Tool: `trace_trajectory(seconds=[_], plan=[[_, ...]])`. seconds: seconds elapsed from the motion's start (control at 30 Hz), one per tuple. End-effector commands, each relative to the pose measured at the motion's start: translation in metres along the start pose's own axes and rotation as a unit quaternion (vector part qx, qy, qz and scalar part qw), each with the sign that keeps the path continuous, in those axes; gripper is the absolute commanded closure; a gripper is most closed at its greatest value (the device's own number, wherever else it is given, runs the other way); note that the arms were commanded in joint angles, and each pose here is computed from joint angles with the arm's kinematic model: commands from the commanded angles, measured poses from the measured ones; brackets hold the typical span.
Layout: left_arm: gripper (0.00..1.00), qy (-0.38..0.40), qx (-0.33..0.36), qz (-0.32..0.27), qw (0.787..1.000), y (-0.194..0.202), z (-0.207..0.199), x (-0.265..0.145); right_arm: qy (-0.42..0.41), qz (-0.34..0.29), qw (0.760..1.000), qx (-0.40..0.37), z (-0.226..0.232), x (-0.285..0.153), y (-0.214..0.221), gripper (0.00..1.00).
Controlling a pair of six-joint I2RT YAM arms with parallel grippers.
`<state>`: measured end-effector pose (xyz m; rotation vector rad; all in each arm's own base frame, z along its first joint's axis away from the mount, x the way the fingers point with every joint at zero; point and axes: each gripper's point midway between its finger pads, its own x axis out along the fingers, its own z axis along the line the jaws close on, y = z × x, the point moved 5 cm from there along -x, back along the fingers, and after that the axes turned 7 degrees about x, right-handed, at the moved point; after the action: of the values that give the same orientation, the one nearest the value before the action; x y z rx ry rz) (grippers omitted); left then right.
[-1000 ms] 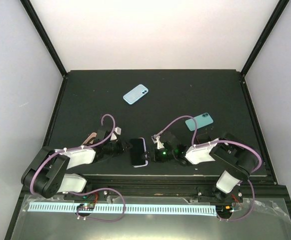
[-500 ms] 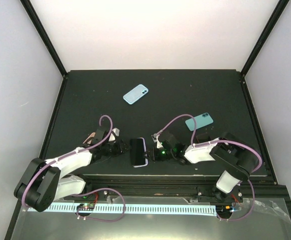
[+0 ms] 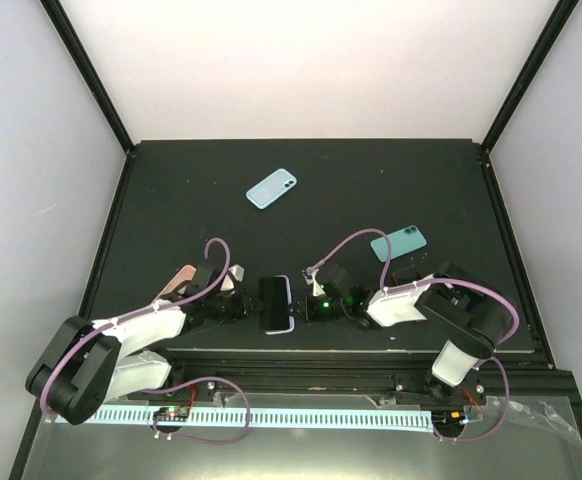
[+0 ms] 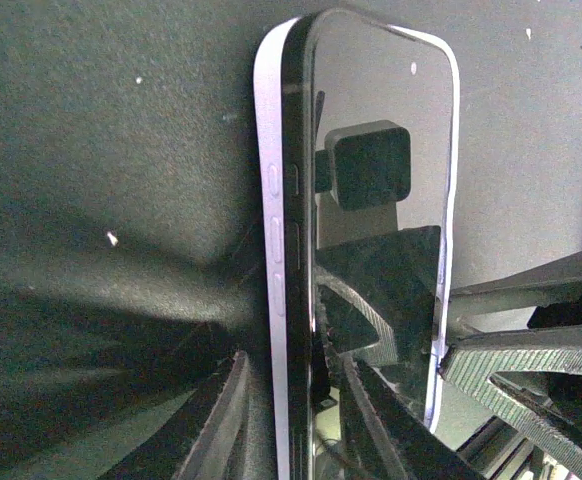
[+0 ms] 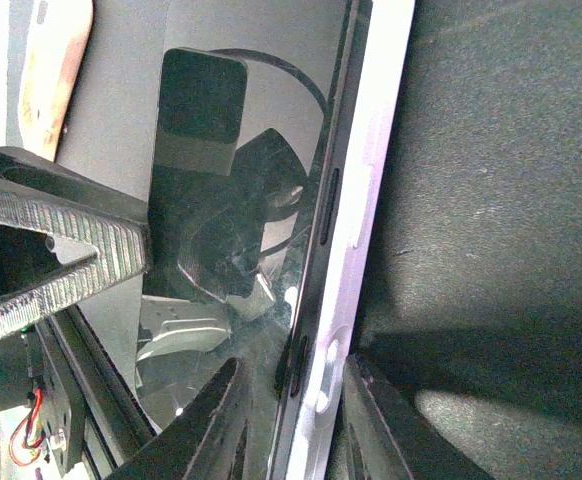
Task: Put the phone into the phone case
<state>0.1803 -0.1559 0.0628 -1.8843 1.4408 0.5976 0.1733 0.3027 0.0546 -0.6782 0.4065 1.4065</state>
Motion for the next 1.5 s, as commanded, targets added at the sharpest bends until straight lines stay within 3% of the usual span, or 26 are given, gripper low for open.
trace_trajectory(seconds=[0.0, 0.17, 0.37, 0.53, 0.73, 1.07, 1.23, 1.47], plan=[[0.76, 0.017, 0.005, -0.001, 1.0, 0.001, -0.007, 0.002, 0.004, 0.008, 1.0, 0.01, -0.007, 0.003, 0.006, 0.72], [0.87, 0.034, 0.008, -0.002, 0.999, 0.003, -0.017, 0.005, -0.021, 0.008, 1.0, 0.018, -0.001, 0.001, 0.007, 0.72], [0.88, 0.029, 0.01, -0.003, 1.0, 0.005, -0.02, 0.01, -0.039, 0.01, 0.999, 0.025, 0.002, 0.001, 0.008, 0.71], [0.87, 0.036, 0.006, 0.002, 0.999, 0.008, -0.024, 0.01, -0.032, 0.004, 0.999, 0.025, 0.0, -0.003, 0.009, 0.71], [0.8, 0.021, 0.014, -0.01, 1.0, 0.006, -0.026, -0.001, -0.015, -0.021, 0.999, 0.029, -0.001, -0.011, 0.004, 0.72], [0.7, -0.023, 0.034, -0.02, 0.999, 0.001, -0.02, -0.01, 0.015, -0.048, 0.998, 0.037, -0.007, -0.014, -0.004, 0.64], [0.71, -0.018, 0.038, -0.013, 0.999, -0.001, -0.02, -0.004, 0.02, -0.034, 0.999, 0.036, -0.006, -0.007, -0.005, 0.63], [0.81, 0.02, 0.017, 0.005, 1.0, 0.008, -0.02, 0.007, -0.008, -0.028, 0.999, 0.046, 0.003, -0.001, -0.007, 0.63]])
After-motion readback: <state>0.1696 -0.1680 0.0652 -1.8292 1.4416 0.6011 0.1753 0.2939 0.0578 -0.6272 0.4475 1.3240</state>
